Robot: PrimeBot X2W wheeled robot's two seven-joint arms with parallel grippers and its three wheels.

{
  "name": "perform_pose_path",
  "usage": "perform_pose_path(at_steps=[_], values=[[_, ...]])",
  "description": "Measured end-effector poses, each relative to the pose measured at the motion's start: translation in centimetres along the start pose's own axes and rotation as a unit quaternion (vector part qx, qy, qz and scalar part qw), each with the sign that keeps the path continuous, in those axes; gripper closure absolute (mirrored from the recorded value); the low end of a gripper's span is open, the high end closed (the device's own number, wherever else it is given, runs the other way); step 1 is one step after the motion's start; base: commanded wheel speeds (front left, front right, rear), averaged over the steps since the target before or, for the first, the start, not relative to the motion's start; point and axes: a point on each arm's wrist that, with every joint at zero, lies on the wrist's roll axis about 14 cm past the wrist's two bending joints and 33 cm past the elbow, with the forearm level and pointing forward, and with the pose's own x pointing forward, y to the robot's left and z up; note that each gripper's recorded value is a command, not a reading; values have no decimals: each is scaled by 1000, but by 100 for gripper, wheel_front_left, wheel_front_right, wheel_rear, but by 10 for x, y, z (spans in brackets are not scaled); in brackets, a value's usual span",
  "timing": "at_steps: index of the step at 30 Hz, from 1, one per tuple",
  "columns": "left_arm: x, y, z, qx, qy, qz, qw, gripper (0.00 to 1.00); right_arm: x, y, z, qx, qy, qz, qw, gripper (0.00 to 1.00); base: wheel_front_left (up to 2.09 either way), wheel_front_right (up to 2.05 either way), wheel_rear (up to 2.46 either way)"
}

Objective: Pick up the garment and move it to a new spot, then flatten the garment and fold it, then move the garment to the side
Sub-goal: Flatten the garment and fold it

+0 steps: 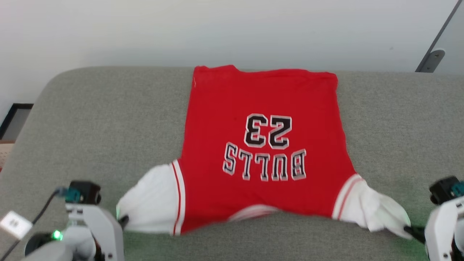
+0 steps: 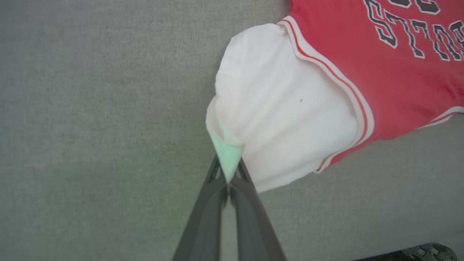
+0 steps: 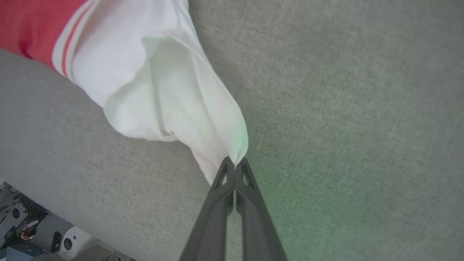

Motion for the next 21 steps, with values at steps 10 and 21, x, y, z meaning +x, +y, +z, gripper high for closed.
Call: perform_pose_path(at_steps=[10,21], values=[[-28,-19,-44,-35,43,-5,998,100,-9,10,-58,41,61,16,997,100,0,0,0],[-19,-24,-54,-47,34,-1,998,100,0,11,-57,41,48,-7,998,61,0,0,0]])
